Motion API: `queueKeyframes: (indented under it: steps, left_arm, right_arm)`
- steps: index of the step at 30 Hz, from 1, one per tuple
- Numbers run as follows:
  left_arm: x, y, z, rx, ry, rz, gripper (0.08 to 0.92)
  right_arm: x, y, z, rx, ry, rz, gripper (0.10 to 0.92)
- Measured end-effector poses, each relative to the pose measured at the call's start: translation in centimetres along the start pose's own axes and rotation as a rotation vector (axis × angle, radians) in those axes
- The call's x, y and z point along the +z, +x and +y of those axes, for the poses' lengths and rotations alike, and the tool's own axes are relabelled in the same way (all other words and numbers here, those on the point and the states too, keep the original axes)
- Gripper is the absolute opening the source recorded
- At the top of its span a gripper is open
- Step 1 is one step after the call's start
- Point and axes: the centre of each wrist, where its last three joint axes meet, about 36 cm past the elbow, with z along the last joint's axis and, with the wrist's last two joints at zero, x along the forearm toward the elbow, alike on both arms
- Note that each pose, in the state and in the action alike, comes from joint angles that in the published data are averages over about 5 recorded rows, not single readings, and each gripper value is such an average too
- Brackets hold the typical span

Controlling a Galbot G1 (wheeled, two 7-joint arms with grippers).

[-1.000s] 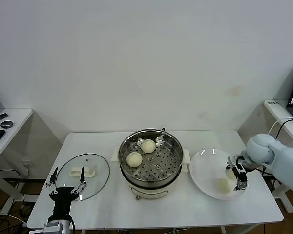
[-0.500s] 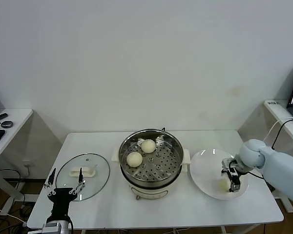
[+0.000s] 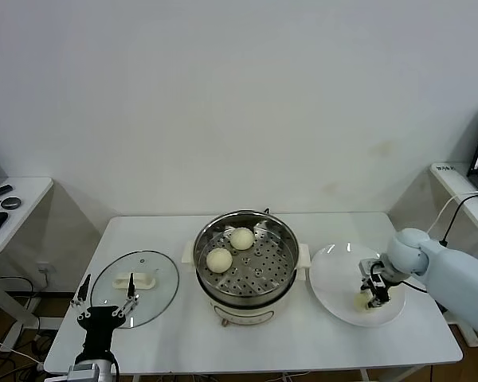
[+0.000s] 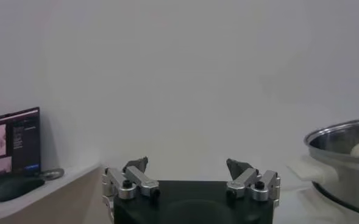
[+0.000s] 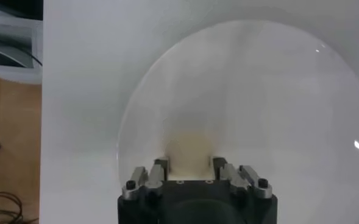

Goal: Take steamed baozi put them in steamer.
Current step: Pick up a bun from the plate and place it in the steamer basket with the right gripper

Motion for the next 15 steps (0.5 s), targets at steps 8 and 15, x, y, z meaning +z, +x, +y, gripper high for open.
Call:
queueKeyframes:
  steps: [8, 15]
  left_arm:
    - [-0.2, -0.4, -0.1, 0.001, 0.008, -0.009, 0.823]
    - [-0.3, -0.6, -0.1, 0.006, 0.01, -0.016, 0.823]
  right_arm:
    - [-0.5, 6.4, -2.7, 0.044, 0.037, -0.033, 0.433]
    - [-3.6, 15.3, -6.5, 0.147, 0.132, -0.097, 0.433]
